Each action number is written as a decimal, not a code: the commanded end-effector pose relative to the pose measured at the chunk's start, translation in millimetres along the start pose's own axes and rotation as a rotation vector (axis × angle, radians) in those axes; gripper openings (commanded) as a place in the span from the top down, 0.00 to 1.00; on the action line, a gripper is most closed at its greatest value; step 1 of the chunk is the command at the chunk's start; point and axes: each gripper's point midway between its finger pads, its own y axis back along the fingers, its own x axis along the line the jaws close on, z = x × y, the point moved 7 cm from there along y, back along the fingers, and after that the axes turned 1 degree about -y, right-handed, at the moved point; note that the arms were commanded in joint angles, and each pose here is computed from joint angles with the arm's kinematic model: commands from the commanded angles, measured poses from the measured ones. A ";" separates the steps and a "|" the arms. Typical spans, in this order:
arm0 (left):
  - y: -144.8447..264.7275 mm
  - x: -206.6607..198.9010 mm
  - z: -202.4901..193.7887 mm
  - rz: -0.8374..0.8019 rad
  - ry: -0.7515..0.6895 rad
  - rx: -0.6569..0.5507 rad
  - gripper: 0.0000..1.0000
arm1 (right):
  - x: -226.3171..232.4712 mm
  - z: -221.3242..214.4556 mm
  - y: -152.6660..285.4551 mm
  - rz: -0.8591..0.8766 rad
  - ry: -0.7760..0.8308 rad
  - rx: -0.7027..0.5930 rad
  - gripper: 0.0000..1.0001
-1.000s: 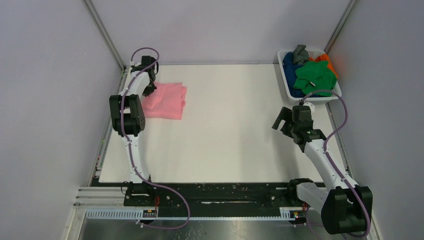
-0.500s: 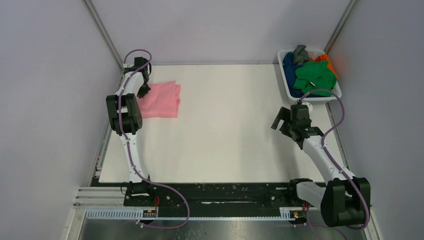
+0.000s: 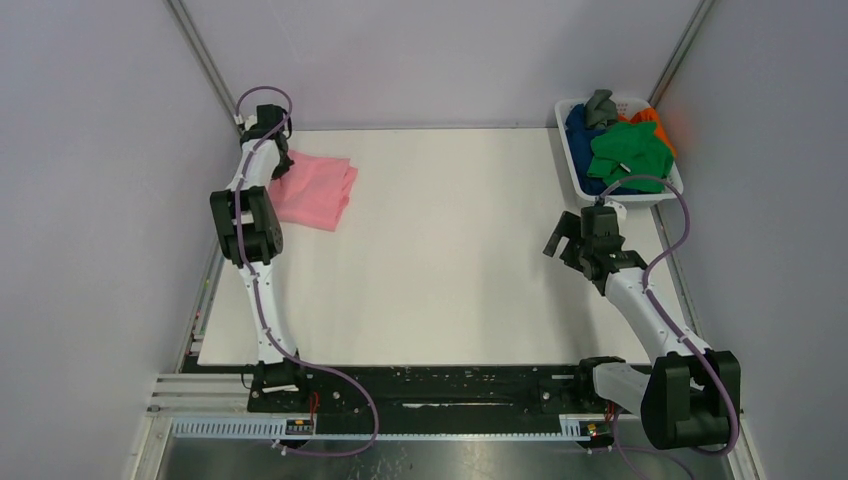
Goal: Fold and stack the t-shirts
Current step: Put the neatly folded tshirt into the corner of the board with the left arm
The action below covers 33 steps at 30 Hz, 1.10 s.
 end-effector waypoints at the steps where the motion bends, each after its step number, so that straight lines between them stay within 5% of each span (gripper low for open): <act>1: -10.5 -12.2 33.8 -0.057 0.094 -0.108 1.00 | 5.6 22.3 0.5 -0.014 0.001 -0.067 0.01; 20: -16.1 11.4 33.3 0.039 0.218 -0.105 1.00 | 7.7 20.6 -4.5 -0.011 0.009 -0.036 0.01; 21: -16.0 11.1 34.0 0.032 0.218 -0.105 0.95 | 7.9 20.4 -4.5 -0.008 0.010 -0.034 0.01; 23: -13.7 6.4 36.7 -0.008 0.213 -0.108 0.69 | 9.2 20.1 -4.2 0.002 0.010 -0.028 0.00; 29: 22.7 0.7 57.2 -0.053 0.230 -0.175 0.36 | 13.1 20.2 0.3 0.041 0.014 -0.016 0.01; 31: 44.2 5.5 64.7 -0.064 0.247 -0.203 0.13 | 13.7 19.5 2.4 0.055 0.013 -0.019 0.00; 33: 67.1 12.8 68.2 -0.074 0.263 -0.225 0.04 | 14.6 19.7 5.8 0.074 0.014 -0.026 0.01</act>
